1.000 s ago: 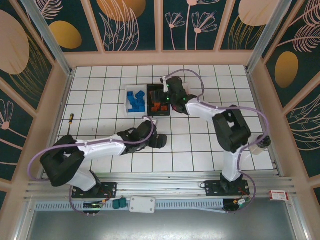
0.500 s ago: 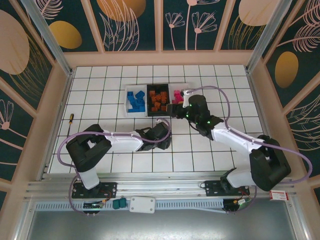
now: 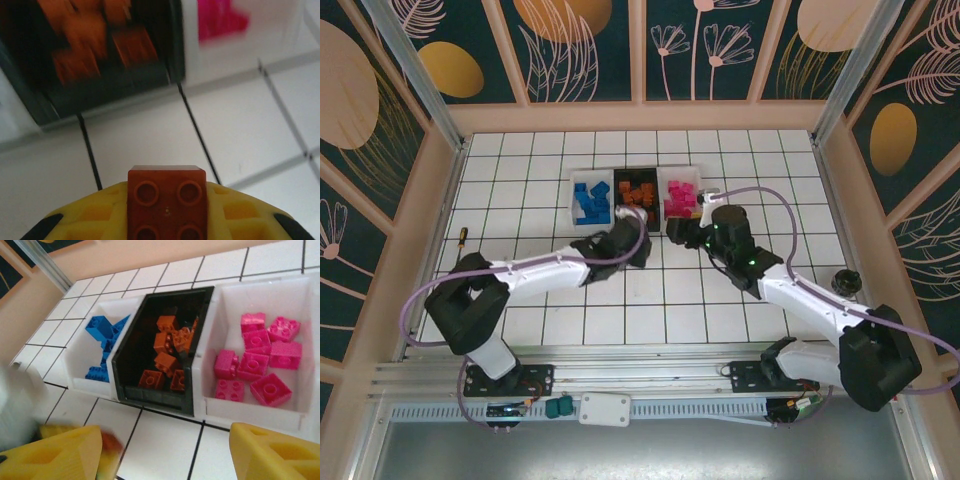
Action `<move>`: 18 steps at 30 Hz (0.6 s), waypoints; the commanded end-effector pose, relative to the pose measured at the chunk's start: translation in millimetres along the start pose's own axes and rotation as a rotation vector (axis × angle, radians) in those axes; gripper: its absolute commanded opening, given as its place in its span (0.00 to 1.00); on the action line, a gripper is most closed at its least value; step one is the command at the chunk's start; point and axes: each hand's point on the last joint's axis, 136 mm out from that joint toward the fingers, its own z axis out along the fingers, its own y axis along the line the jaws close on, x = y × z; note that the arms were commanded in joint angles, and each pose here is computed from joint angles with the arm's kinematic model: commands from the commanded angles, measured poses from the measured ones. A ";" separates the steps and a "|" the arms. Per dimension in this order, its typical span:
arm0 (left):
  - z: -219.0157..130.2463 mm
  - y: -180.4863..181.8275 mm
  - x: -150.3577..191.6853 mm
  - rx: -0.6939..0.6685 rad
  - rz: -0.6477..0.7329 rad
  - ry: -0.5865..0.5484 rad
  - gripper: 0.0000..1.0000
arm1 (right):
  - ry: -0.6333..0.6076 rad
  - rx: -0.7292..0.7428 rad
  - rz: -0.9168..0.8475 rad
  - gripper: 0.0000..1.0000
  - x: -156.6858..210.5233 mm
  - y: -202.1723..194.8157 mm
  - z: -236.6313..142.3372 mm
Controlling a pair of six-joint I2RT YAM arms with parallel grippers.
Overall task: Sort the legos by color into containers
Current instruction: Pick up the lego from the middle-left of the table, then place the lego in the container.
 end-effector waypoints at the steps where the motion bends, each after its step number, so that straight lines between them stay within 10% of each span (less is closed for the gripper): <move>1: 3.2 13.7 -56.4 -0.029 -0.033 -0.102 0.27 | -0.037 0.026 0.032 0.69 -2.6 -8.4 -7.1; 10: 77.5 33.1 -96.1 -0.103 -0.061 -0.079 0.33 | -0.061 0.043 0.038 0.69 -7.0 -11.3 -25.3; 13: 83.0 29.6 -112.0 -0.110 -0.060 -0.097 0.67 | -0.056 0.043 0.040 0.74 -6.9 -11.1 -28.8; 14: 79.1 27.3 -119.9 -0.106 -0.063 -0.112 0.77 | -0.055 0.042 0.040 0.94 -6.7 -10.8 -29.8; 16: 60.9 21.3 -139.3 -0.080 -0.080 -0.164 0.97 | -0.060 0.046 0.042 0.99 -7.2 -11.7 -31.6; 18: 32.3 18.1 -158.9 -0.048 -0.105 -0.232 0.99 | -0.069 0.051 0.040 0.99 -7.1 -13.4 -33.2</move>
